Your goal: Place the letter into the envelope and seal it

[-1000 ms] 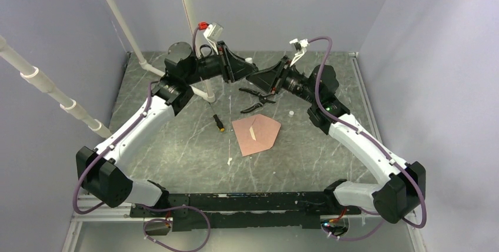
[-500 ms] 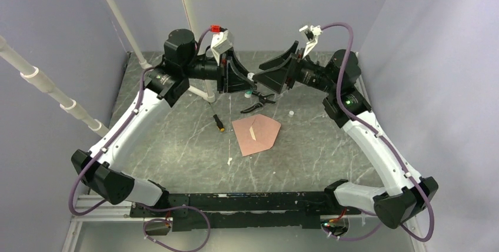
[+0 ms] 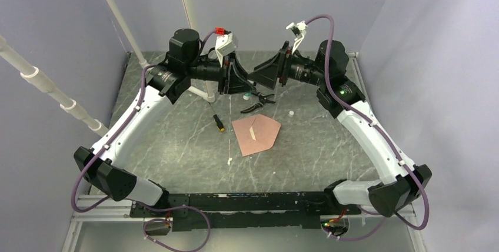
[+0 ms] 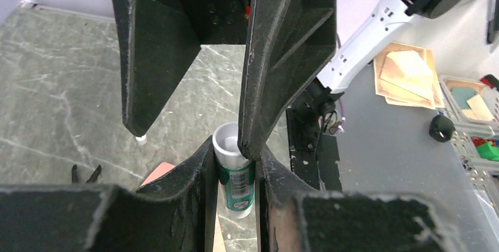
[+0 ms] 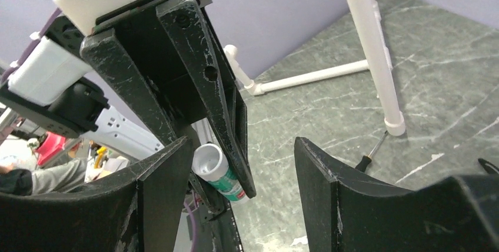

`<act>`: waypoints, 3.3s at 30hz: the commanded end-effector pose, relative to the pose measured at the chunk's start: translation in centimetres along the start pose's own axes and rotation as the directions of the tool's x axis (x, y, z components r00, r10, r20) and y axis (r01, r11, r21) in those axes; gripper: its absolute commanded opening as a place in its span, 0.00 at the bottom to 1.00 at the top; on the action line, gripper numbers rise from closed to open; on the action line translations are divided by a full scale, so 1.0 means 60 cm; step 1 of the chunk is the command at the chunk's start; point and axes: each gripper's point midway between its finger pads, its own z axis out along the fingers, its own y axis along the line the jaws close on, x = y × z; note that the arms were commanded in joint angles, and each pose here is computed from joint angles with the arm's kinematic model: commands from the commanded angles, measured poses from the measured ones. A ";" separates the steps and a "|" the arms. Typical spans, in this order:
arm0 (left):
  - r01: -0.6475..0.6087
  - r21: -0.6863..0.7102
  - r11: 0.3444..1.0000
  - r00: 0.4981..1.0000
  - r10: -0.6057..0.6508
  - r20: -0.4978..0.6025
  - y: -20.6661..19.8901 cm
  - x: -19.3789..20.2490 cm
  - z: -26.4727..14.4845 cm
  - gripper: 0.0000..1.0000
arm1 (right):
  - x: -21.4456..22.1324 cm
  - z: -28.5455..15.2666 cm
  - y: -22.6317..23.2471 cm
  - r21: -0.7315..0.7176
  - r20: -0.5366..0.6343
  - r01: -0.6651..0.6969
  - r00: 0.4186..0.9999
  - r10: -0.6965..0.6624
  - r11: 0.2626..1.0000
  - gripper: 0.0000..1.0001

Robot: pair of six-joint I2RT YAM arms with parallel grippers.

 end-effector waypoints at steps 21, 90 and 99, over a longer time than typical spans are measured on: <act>-0.342 -0.382 0.859 0.921 0.224 -0.320 0.148 0.054 -0.060 0.03 | 0.062 0.050 -0.102 0.412 -0.177 -0.220 0.932 0.315 0.884 0.52; -0.265 -0.413 0.871 0.939 0.136 -0.316 0.159 0.101 -0.052 0.03 | 0.038 0.057 -0.070 0.250 -0.099 -0.408 0.891 0.442 0.878 0.00; -0.201 -0.304 0.931 0.959 0.123 -0.257 0.103 0.084 -0.040 0.02 | 0.041 0.020 -0.076 0.206 -0.092 -0.204 0.970 0.227 0.957 0.65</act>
